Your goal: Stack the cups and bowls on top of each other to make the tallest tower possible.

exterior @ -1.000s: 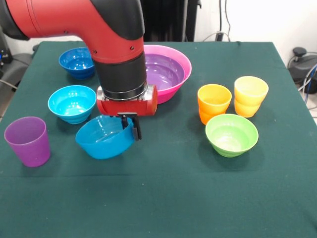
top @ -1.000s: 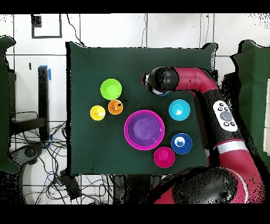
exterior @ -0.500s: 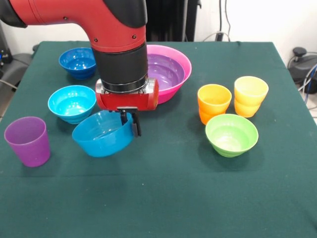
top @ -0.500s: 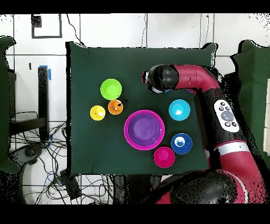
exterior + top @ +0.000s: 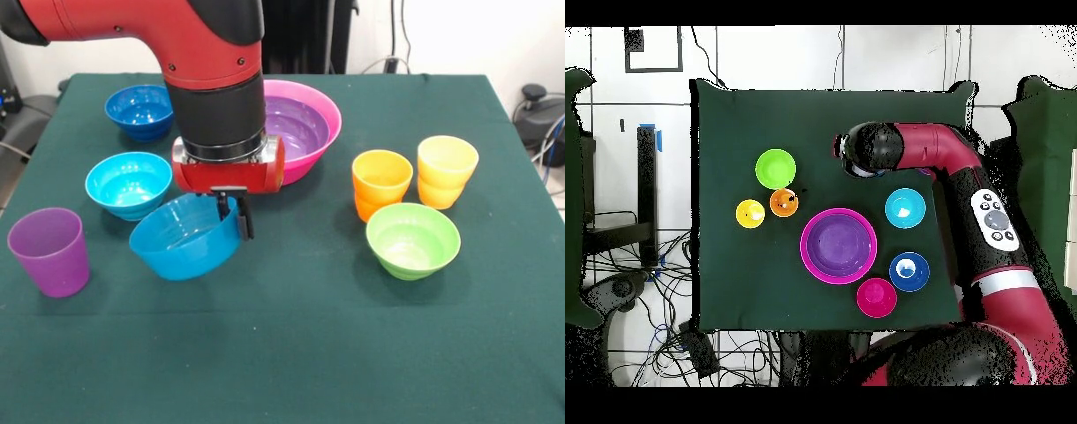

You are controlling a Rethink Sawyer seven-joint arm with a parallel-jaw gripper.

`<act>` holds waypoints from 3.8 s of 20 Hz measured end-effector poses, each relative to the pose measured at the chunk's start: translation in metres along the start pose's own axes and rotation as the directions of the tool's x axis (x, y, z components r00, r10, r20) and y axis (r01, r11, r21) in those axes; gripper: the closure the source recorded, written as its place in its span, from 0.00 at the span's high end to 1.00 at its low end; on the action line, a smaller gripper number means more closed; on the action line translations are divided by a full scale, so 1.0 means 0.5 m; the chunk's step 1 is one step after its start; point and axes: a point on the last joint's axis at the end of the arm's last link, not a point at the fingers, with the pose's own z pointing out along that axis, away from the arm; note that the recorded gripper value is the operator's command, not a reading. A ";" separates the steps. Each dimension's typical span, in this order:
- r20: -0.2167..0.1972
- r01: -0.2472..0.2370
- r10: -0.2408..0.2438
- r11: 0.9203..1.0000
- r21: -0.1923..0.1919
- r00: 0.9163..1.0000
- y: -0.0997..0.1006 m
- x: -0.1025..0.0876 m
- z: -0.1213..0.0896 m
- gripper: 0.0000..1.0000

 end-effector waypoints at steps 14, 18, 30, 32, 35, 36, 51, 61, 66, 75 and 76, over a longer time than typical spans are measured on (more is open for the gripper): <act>-0.050 0.002 -0.001 1.000 0.016 0.999 0.038 -0.007 -0.147 0.00; -0.058 0.005 -0.004 1.000 0.024 0.998 0.055 -0.015 -0.191 0.00; -0.059 0.018 -0.017 0.999 0.026 0.998 0.097 -0.024 -0.251 0.00; -0.058 0.019 -0.018 0.999 0.027 0.998 0.099 -0.023 -0.255 0.00; -0.069 0.027 -0.025 0.999 0.030 0.997 0.103 -0.006 -0.264 0.00; -0.073 0.029 -0.027 0.999 0.030 0.997 0.104 0.000 -0.265 0.00; -0.130 0.043 -0.040 0.999 0.022 0.991 0.099 0.098 -0.261 0.00; -0.127 0.066 -0.063 0.998 0.014 0.990 0.113 0.150 -0.250 0.00; -0.113 0.078 -0.077 0.997 0.008 0.991 0.122 0.171 -0.244 0.00; -0.085 0.097 -0.098 0.995 -0.013 0.992 0.141 0.209 -0.222 0.00; -0.084 0.099 -0.100 0.995 -0.015 0.992 0.143 0.213 -0.220 0.00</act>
